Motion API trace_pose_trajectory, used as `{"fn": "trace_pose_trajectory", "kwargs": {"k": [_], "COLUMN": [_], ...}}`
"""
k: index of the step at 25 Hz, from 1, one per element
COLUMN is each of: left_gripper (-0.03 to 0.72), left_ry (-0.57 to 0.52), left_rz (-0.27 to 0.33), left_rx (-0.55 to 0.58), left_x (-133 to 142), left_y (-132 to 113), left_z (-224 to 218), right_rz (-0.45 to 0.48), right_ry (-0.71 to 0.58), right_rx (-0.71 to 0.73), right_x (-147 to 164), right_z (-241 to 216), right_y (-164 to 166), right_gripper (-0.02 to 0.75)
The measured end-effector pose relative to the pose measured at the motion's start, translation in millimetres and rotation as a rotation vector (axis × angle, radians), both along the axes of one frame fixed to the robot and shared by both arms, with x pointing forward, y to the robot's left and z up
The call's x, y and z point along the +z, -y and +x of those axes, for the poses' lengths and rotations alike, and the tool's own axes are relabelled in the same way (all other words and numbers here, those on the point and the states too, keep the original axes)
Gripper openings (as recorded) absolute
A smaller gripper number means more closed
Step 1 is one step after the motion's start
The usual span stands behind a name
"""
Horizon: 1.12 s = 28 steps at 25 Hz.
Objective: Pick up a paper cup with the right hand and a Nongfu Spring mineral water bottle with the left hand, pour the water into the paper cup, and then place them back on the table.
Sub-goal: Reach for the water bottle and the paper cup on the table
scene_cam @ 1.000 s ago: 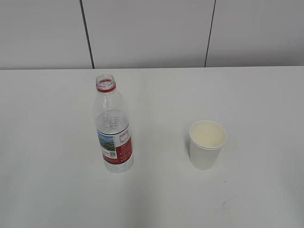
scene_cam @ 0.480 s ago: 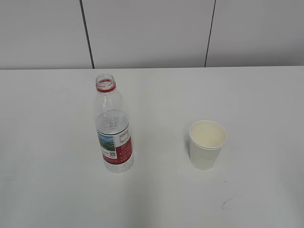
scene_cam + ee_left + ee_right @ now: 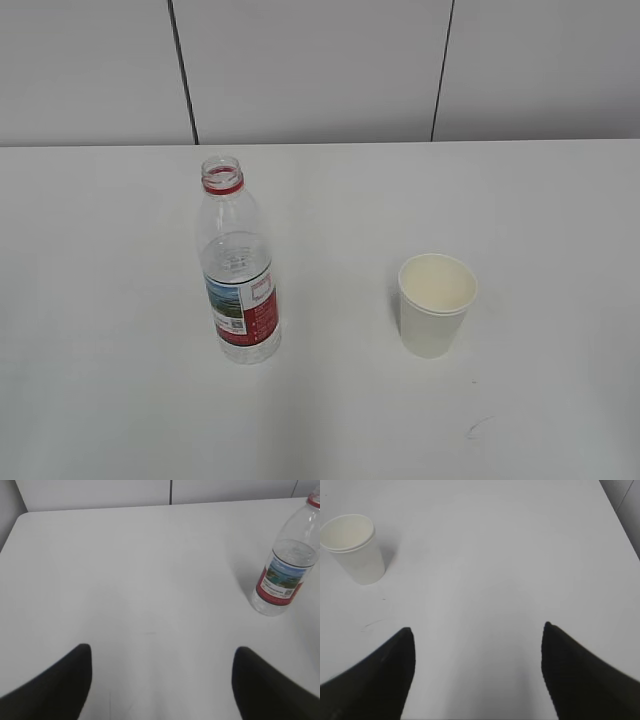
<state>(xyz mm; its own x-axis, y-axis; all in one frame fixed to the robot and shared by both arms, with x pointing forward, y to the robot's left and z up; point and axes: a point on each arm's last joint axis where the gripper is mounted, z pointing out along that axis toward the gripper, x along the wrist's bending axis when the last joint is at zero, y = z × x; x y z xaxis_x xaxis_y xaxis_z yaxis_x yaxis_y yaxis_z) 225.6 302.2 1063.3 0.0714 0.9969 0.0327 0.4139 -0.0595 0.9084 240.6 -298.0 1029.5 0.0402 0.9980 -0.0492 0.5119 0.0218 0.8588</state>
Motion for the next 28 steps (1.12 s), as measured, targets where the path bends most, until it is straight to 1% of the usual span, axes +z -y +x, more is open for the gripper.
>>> {"fn": "trace_pose_trajectory", "kwargs": {"k": [3, 4, 6, 8, 11, 13, 14, 17, 21, 24, 28], "left_gripper": [0.519, 0.519, 0.519, 0.519, 0.519, 0.519, 0.519, 0.519, 0.519, 0.519, 0.519], "left_ry": [0.002, 0.004, 0.028, 0.084, 0.213, 0.296, 0.322, 0.357, 0.388, 0.396, 0.347], "left_rz": [0.0, 0.005, 0.011, 0.017, 0.019, 0.024, 0.025, 0.031, 0.035, 0.035, 0.038], "left_rx": [0.0, 0.004, 0.006, 0.008, 0.012, 0.014, 0.014, 0.011, 0.004, -0.002, -0.009], "left_x": [0.2, 0.4, 4.0, 10.1, 20.9, 26.6, 27.8, 25.7, 15.9, 4.7, -12.5], "left_y": [0.0, -0.5, -0.9, -1.4, -1.7, -1.5, -1.2, -0.2, 1.9, 3.4, 5.0], "left_z": [0.3, 0.4, -0.2, 0.4, 5.0, 12.6, 17.8, 35.1, 60.8, 77.8, 97.9], "right_rz": [-0.006, -0.01, -0.025, -0.035, -0.052, -0.081, -0.091, -0.105, -0.109, -0.108, -0.107], "right_ry": [0.019, 0.046, 0.138, 0.21, 0.293, 0.378, 0.427, 0.513, 0.536, 0.518, 0.499], "right_rx": [0.004, 0.005, 0.008, 0.011, 0.015, 0.021, 0.02, 0.019, 0.016, 0.015, 0.014], "right_x": [3.0, 6.8, 16.4, 23.0, 30.3, 38.1, 41.6, 42.1, 27.6, 9.7, -14.2], "right_z": [-0.1, -0.1, 2.1, 4.1, 6.2, 7.7, 9.0, 18.4, 36.2, 49.0, 62.6], "right_y": [-0.1, -0.1, 0.1, 0.1, 0.2, 0.4, 0.6, 1.4, 3.0, 4.2, 5.4], "right_gripper": [0.581, 0.581, 0.582, 0.582, 0.582, 0.582, 0.582, 0.582, 0.581, 0.581, 0.581]}}
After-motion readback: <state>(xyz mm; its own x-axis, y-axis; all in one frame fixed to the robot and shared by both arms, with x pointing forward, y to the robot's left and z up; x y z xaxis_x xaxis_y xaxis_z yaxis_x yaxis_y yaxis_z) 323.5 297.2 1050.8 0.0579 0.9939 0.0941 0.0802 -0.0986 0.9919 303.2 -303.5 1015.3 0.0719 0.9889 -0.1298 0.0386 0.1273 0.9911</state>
